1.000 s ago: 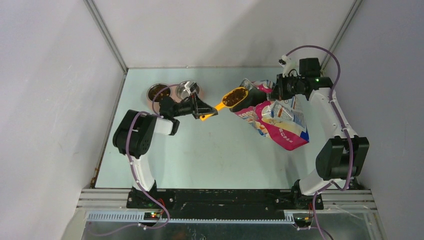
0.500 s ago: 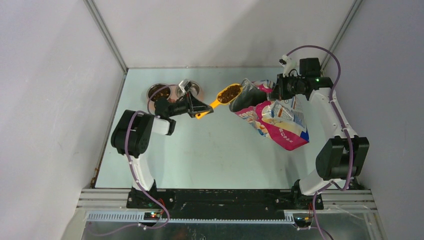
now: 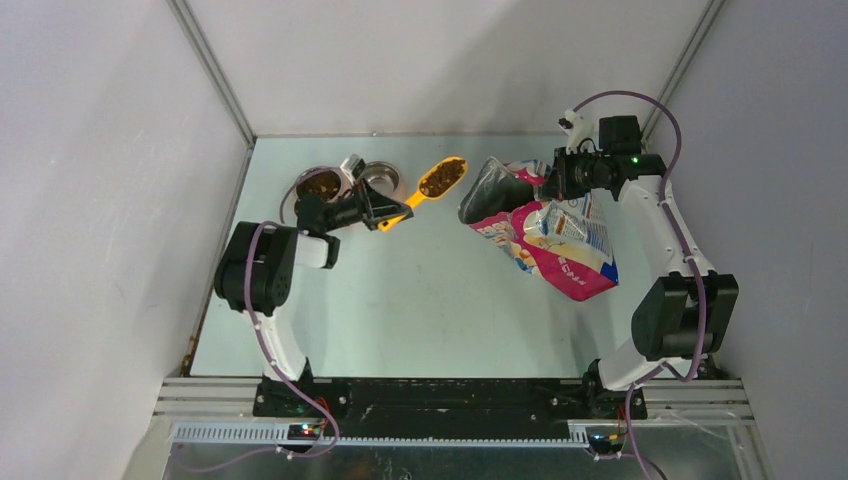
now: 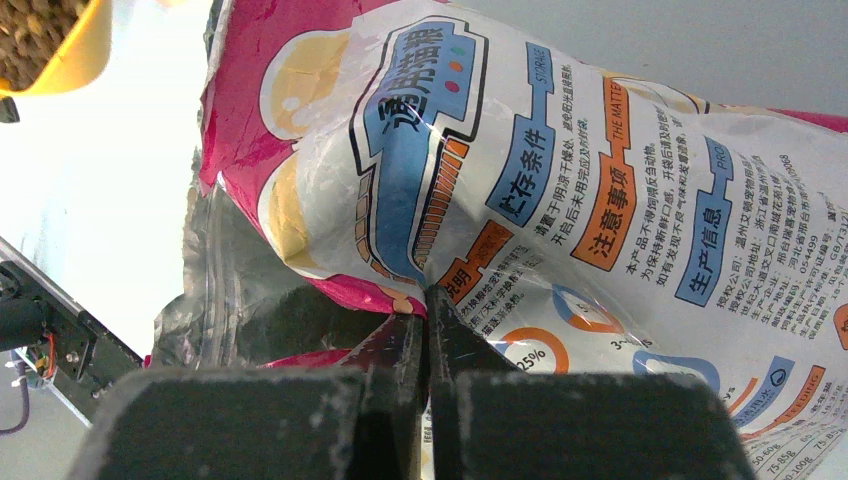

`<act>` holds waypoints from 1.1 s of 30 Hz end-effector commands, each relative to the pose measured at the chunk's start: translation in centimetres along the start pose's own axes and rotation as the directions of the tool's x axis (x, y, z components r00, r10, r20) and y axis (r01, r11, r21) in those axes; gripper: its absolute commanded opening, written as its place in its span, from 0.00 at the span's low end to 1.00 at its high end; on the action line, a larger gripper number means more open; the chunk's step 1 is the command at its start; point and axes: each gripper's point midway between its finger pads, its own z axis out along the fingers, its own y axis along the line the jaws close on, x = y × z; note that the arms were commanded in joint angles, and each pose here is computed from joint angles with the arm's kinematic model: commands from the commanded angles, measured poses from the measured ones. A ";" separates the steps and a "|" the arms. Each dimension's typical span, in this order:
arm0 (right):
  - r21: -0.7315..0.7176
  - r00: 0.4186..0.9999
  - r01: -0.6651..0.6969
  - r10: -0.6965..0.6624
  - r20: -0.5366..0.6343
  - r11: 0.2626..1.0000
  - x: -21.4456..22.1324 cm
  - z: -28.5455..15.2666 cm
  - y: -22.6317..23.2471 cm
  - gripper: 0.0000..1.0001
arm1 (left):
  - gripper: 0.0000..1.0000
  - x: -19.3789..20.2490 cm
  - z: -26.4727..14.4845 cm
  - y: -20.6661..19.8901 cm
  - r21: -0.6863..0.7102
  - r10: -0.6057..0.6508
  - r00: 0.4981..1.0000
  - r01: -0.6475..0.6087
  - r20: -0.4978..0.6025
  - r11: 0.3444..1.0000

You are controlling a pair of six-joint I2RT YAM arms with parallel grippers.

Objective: Serve the pet food
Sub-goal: Pour the pet food into the pet food bowl.

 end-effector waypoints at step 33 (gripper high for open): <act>0.068 0.997 0.026 -0.031 0.072 0.997 -1.8 -1.1 -1.3 0.00 | 0.00 -8.2 -9.2 0.1 -0.074 0.216 0.946 -0.203 0.244 0.976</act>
